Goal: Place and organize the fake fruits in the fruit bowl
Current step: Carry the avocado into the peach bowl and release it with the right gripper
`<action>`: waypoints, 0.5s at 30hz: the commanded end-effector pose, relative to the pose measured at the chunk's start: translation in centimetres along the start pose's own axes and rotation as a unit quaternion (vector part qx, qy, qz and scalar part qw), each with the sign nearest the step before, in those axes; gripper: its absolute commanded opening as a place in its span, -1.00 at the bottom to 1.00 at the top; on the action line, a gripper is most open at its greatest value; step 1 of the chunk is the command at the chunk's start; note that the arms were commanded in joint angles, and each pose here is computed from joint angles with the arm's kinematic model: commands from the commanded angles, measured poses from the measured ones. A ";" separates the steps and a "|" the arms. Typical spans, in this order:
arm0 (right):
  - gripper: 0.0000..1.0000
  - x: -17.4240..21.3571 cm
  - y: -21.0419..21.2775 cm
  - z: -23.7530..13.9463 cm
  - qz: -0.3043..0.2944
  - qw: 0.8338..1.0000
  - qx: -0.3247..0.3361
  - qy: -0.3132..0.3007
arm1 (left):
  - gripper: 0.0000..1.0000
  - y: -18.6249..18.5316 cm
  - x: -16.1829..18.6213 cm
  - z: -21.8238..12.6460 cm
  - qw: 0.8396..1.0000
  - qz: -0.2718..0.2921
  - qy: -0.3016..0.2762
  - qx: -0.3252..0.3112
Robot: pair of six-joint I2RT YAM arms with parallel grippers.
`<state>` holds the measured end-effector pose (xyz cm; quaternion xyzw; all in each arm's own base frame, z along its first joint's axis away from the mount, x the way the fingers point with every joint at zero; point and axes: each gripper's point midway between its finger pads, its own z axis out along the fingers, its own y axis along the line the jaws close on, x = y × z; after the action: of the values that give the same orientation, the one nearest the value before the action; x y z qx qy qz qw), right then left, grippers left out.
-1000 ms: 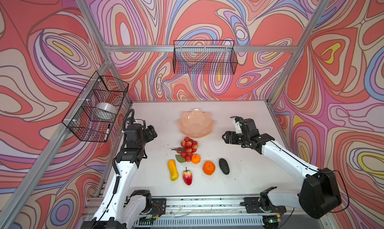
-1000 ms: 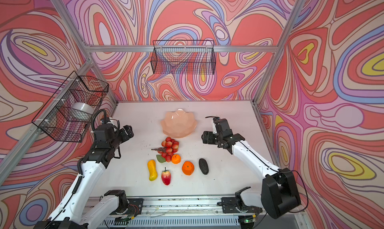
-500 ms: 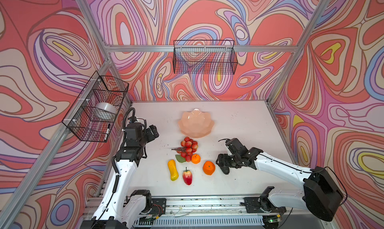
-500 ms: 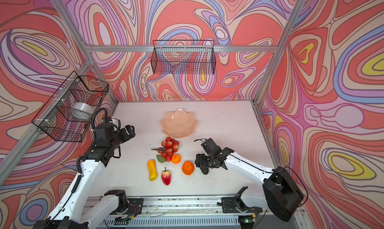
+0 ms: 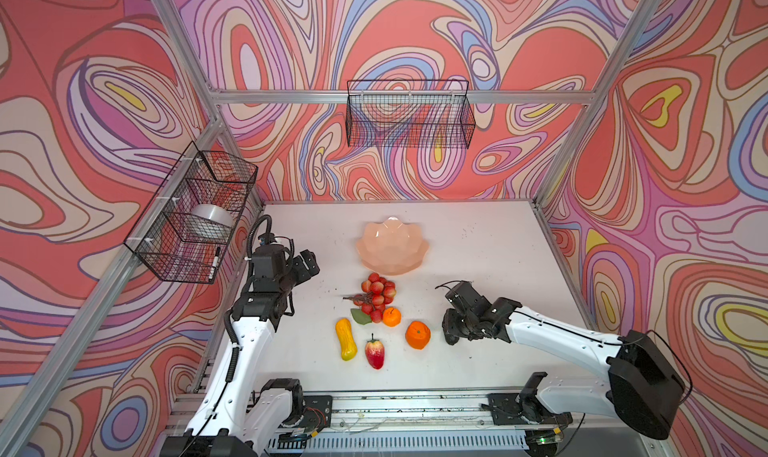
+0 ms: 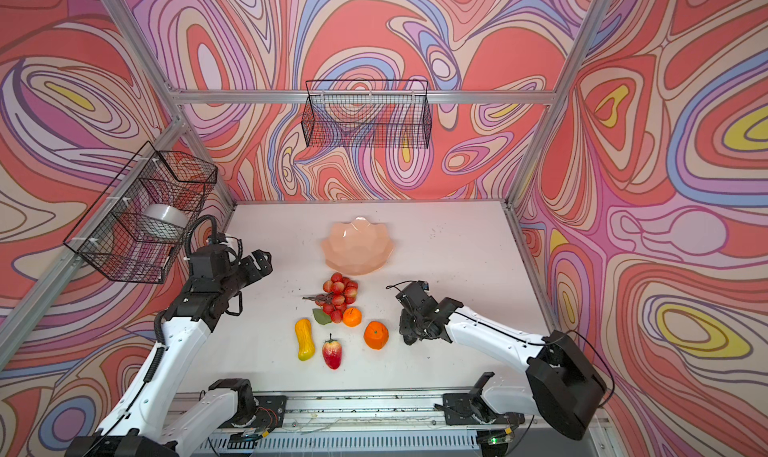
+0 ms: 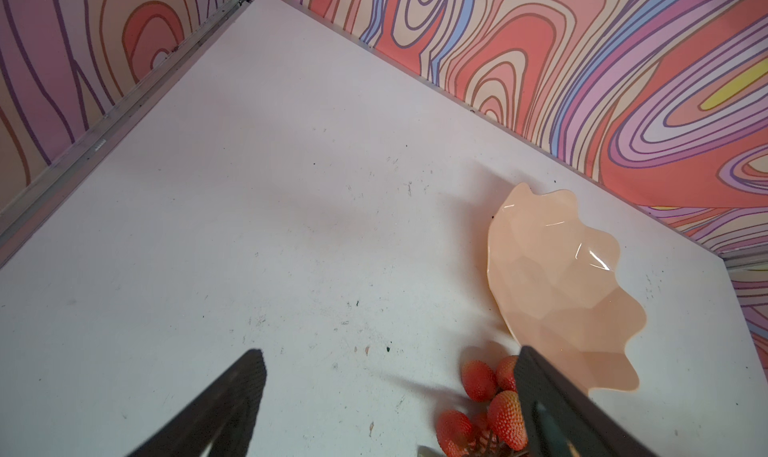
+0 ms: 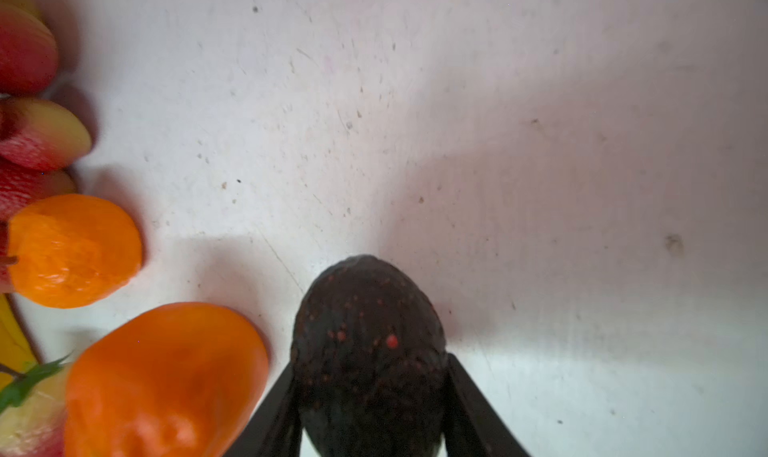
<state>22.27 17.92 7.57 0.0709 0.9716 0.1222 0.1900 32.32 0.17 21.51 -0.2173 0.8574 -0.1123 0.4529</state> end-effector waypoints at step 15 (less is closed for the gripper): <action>-0.11 -21.2 20.2 5.4 -0.151 0.971 -0.126 -0.139 | 0.88 1.5 3.2 -4.7 0.999 -0.021 0.027 -0.009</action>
<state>43.43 33.54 17.32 -0.0499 0.9130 0.1889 0.3581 28.26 -0.18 22.90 -0.2174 0.8532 -0.1253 0.4572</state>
